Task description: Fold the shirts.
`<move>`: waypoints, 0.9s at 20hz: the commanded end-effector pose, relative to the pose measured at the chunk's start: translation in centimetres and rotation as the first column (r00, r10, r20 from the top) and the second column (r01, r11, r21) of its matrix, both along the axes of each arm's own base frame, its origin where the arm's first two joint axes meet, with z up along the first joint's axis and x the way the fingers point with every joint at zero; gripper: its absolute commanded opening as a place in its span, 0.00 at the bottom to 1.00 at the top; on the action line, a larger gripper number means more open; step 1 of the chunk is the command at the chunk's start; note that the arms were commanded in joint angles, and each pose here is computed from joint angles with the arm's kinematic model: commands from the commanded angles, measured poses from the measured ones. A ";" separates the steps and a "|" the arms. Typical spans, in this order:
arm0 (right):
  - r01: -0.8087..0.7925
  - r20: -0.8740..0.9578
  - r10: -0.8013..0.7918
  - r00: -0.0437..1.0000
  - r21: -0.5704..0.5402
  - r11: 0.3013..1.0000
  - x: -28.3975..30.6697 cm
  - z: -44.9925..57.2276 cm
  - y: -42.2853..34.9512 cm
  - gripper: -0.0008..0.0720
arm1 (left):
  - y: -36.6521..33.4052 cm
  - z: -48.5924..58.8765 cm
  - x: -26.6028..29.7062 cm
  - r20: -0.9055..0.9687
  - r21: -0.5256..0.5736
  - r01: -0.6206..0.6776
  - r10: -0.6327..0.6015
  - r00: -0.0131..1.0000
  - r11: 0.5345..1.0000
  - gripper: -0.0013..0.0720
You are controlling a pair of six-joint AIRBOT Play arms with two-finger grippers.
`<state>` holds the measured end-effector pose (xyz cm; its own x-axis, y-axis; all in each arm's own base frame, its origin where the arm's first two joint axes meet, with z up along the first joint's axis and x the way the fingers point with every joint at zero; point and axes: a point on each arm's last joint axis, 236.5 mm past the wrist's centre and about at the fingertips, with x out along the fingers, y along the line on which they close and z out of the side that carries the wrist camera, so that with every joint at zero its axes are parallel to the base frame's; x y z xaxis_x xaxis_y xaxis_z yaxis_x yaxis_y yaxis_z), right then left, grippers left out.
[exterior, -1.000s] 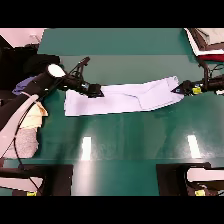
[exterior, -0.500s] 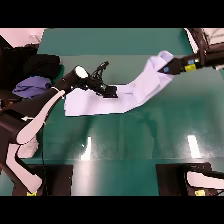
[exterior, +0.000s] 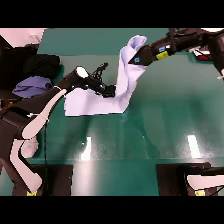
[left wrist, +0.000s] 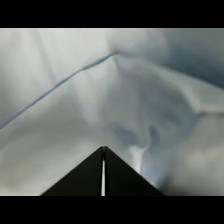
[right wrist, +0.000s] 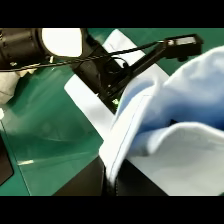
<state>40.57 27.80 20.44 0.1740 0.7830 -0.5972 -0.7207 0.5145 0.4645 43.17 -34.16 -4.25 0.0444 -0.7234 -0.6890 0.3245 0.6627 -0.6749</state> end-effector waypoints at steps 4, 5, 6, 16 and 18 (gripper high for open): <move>-0.124 0.011 0.124 0.992 0.007 0.992 -1.3 -0.6 6.0 0.02 | 7.4 5.8 2.6 0.051 0.024 -0.016 0.015 0.999 1.000 0.04; -0.136 0.009 0.136 0.991 0.009 0.991 -1.6 -0.9 7.0 0.02 | 9.4 7.3 3.2 0.089 0.055 -0.046 0.041 0.995 0.997 0.04; -0.149 0.003 0.149 0.989 0.010 0.989 -1.9 -1.5 8.0 0.02 | 11.5 8.7 3.5 0.130 0.096 -0.069 0.056 0.990 0.993 0.04; -0.243 -0.002 0.243 0.970 0.018 0.970 -3.5 -11.6 20.1 0.03 | 24.6 22.2 0.9 0.400 0.194 -0.281 0.186 0.898 0.940 0.05; -0.215 0.029 0.214 0.976 0.040 0.976 -3.5 -13.5 23.3 0.47 | 24.6 23.0 0.5 0.413 0.191 -0.282 0.184 0.892 0.940 0.05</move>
